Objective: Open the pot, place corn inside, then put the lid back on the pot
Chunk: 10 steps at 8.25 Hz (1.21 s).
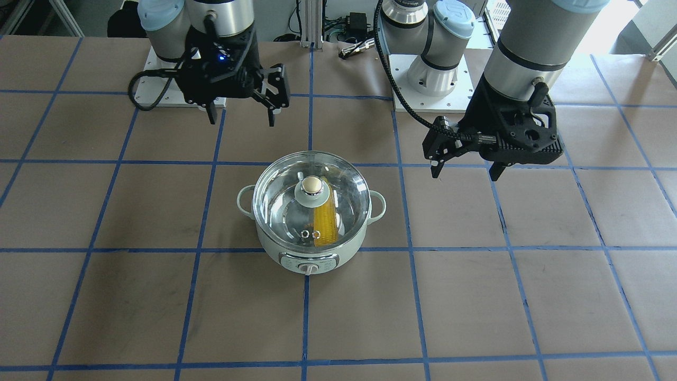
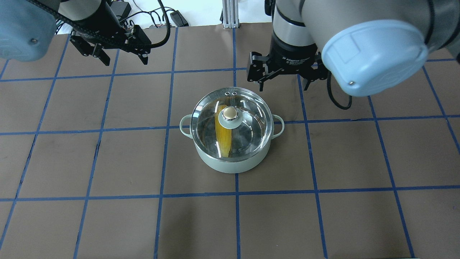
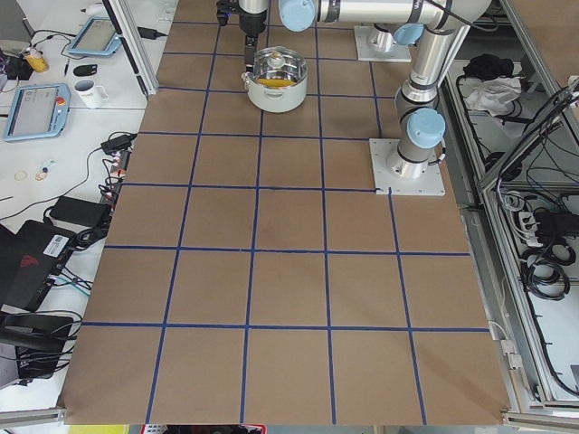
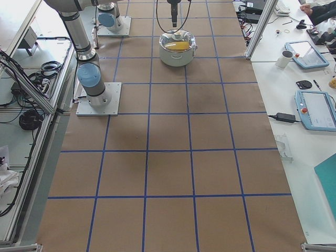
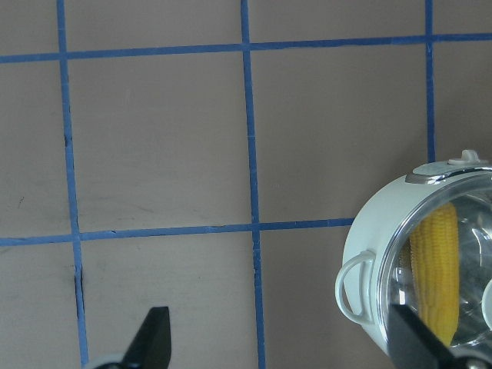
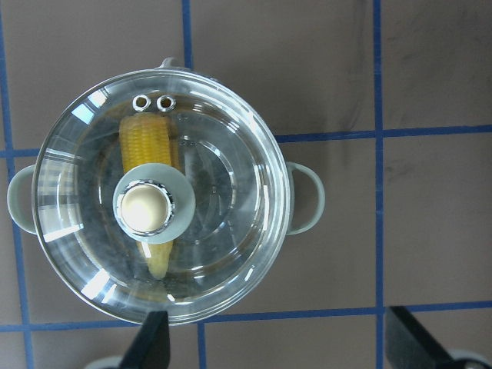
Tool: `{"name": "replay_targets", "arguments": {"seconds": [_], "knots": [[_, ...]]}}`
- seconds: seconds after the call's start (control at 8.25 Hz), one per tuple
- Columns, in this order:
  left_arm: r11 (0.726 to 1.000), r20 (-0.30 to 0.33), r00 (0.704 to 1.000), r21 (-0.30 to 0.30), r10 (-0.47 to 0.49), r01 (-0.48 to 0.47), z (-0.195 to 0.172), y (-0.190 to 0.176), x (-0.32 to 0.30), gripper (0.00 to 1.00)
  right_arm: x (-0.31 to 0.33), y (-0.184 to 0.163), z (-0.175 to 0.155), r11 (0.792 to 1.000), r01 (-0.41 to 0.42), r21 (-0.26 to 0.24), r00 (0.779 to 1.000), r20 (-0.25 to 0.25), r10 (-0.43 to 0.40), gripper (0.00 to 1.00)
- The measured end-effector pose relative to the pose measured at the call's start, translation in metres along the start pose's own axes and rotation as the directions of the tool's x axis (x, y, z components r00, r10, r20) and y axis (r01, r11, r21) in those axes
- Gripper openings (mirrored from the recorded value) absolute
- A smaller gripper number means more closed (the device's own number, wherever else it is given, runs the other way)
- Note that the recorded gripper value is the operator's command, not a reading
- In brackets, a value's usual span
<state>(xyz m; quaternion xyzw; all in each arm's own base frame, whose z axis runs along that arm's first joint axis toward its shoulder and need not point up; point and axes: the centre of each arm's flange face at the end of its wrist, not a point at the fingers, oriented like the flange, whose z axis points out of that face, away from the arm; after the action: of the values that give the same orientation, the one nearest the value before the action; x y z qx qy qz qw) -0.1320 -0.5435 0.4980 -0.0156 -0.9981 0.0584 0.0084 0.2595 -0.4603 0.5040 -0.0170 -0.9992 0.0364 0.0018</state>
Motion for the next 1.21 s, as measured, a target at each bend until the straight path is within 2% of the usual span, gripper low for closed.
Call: {"name": "replay_targets", "arguments": {"seconds": [0.24,0.61,1.21], "knots": [[1.000,0.000,1.000,0.000,0.000,0.000,0.000,0.000,0.000,1.00,0.059,-0.021,-0.009,0.999,0.049,0.002,0.999,-0.014,-0.049,1.00],[1.000,0.000,1.000,0.001,0.002,-0.002,0.000,0.000,0.001,1.00,0.126,-0.037,-0.018,0.997,0.076,0.011,0.997,-0.023,-0.076,1.00],[1.000,0.000,1.000,0.000,0.002,-0.002,0.000,0.000,0.001,1.00,0.136,-0.036,-0.018,0.996,0.084,-0.006,0.996,-0.016,-0.084,1.00]]}}
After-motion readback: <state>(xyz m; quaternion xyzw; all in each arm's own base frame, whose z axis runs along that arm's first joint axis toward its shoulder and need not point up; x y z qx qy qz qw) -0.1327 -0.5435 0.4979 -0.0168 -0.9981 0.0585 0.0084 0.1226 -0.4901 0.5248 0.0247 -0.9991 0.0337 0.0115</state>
